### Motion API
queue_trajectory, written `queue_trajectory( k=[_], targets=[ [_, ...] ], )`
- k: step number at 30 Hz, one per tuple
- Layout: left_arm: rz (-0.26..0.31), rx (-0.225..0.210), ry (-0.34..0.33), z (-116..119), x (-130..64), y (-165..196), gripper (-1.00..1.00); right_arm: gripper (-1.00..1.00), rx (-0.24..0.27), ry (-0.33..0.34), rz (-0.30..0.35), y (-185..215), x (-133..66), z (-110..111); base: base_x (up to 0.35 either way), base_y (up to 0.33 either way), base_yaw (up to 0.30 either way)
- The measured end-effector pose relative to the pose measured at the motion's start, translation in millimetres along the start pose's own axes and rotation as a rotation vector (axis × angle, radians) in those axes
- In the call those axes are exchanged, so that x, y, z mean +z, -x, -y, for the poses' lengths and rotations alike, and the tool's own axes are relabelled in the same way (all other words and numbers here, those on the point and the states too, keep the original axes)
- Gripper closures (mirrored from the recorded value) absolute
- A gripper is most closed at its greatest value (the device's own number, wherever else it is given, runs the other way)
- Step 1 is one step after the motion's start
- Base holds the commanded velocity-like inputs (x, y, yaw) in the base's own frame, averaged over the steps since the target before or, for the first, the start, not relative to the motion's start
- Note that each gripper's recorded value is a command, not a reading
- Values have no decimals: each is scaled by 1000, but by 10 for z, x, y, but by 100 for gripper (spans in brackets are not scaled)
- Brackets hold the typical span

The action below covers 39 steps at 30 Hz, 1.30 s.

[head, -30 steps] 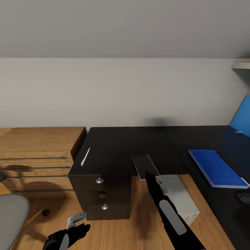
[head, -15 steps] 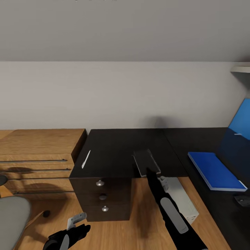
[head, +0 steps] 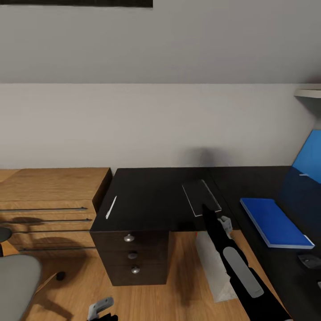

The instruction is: In the bedroom, organize the workspace by keeping the computer under the desk, ensuring the monitor is on the desk, placing the keyboard on the desk next to the monitor, placing the mouse on the desk next to the keyboard, moving the folder from the swivel chair onto the desk next to the mouse, stacking the notebook on top of the folder with the pen on top of the notebook, and positioning the swivel chair next to the desk.

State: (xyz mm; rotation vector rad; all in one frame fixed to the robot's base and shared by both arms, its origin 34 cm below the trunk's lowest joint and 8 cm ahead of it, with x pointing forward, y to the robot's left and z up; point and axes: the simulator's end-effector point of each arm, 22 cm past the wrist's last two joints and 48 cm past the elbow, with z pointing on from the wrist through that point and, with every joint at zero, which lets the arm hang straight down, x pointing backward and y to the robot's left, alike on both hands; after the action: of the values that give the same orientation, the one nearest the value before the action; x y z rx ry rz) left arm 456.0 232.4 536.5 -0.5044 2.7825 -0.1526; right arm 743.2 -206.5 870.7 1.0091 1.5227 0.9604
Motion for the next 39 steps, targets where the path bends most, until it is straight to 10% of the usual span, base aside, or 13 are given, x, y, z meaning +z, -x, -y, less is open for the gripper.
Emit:
queue_trajectory(
  k=[12,17,39],
  targets=[
    [90,85,65,-230,32,-360,-100,100,166,-2,36,668,-73,-151,0,0,-37],
    [23,94,103,-501,58,-689,-100,100,179,-3,48,898,-98,-146,0,0,-155],
    [87,98,116,-624,61,-695,-100,100,201,-7,123,1365,-117,-66,0,-82,-11]
  ],
)
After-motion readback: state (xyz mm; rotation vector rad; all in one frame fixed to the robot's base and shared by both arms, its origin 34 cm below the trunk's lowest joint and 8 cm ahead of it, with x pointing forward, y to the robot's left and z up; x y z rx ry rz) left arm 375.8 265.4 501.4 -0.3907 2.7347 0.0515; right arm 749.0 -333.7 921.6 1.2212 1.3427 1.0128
